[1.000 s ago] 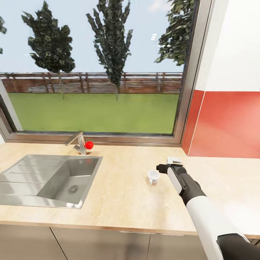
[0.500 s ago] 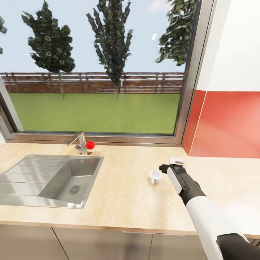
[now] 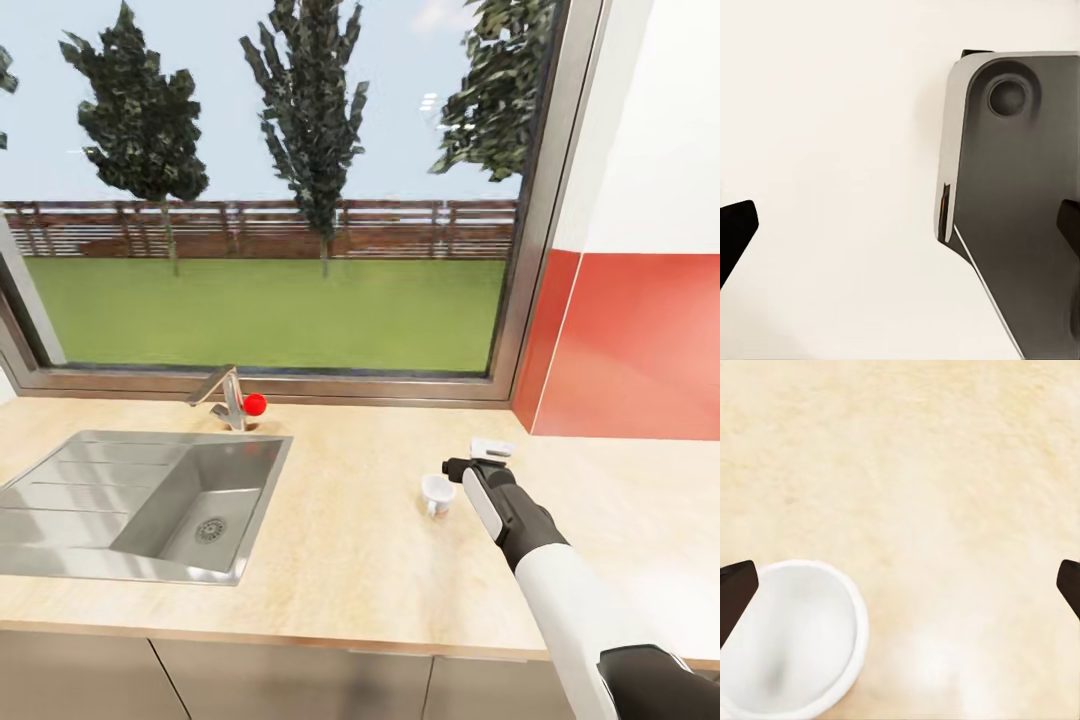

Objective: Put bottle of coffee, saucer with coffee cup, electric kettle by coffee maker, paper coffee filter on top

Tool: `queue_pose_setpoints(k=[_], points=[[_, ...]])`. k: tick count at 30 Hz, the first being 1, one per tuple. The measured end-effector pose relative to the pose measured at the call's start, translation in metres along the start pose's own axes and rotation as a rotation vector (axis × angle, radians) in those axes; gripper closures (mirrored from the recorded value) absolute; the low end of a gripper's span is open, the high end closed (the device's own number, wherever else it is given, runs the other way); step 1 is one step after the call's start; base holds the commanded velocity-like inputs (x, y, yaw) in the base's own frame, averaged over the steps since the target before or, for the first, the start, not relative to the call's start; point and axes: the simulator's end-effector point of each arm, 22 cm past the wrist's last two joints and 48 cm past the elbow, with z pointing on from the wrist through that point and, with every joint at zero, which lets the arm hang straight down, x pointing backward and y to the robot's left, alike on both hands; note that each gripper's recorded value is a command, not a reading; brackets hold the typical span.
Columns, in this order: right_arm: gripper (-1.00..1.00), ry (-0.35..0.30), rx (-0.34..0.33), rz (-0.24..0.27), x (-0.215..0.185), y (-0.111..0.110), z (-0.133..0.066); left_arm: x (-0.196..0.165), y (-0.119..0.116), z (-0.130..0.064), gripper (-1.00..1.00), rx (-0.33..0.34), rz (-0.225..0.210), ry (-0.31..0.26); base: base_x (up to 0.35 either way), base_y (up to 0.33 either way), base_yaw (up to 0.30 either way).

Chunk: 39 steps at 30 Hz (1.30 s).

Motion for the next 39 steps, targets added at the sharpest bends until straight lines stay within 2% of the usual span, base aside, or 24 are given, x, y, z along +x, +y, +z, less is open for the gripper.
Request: queue_pose_setpoints(k=[11, 15, 19, 39], points=[[-1.0, 0.021, 0.007, -0.004, 0.01, -0.003, 0.004, 0.0, 0.0, 0.0, -1.0, 0.0, 0.001, 0.001, 0.017, 0.004, 0.0], [-1.0, 0.047, 0.012, -0.009, 0.022, -0.004, 0.007, 0.0, 0.0, 0.0, -1.0, 0.0, 0.001, 0.0, 0.095, 0.026, 0.0], [-1.0, 0.037, 0.018, -0.002, 0.026, -0.006, 0.011, 0.0, 0.0, 0.0, -1.0, 0.0, 0.001, 0.001, 0.02, 0.005, 0.0], [-1.0, 0.079, 0.03, -0.008, 0.048, -0.01, 0.018, 0.0, 0.0, 0.0, -1.0, -0.001, 0.001, 0.001, 0.0, 0.026, 0.0]])
